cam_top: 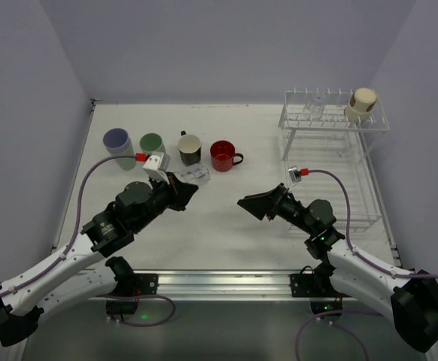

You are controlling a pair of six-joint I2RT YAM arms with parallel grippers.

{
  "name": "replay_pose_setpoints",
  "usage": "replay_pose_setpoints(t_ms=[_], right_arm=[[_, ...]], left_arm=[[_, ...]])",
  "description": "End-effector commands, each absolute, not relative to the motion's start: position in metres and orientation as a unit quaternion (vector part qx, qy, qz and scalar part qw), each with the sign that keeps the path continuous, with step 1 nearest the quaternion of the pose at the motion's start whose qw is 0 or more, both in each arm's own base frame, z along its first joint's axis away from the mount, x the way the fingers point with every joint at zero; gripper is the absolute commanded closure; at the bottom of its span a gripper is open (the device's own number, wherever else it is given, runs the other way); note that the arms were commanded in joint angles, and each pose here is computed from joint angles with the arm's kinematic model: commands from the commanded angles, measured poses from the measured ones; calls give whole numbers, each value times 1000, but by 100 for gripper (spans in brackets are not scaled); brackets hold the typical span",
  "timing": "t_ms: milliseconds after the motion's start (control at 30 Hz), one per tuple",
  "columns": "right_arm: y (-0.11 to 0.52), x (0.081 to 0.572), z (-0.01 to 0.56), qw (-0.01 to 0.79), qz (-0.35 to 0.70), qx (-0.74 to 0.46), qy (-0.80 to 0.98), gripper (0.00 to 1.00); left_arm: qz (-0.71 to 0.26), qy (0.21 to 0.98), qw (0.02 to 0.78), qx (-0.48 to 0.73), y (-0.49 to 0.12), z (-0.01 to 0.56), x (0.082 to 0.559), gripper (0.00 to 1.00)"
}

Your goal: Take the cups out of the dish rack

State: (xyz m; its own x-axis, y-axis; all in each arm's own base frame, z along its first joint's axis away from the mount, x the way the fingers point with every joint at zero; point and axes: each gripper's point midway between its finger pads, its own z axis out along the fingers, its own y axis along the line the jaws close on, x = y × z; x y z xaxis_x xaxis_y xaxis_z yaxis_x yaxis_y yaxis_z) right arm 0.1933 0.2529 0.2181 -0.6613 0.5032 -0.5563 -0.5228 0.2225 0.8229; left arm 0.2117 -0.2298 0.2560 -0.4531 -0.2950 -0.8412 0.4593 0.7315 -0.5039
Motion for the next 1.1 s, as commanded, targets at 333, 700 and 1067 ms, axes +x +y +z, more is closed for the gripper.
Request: replay_pose_setpoints(t_ms=[333, 700, 1067], right_arm=[[246, 195, 223, 438, 544, -66, 713, 1], [241, 195, 205, 433, 508, -81, 740, 1], [241, 196, 198, 429, 503, -82, 746, 1]], left_arm=[[-59, 896, 440, 9, -119, 241, 240, 100], [-58, 925, 370, 62, -125, 216, 273, 100], [-20, 949, 302, 89, -115, 183, 259, 100]])
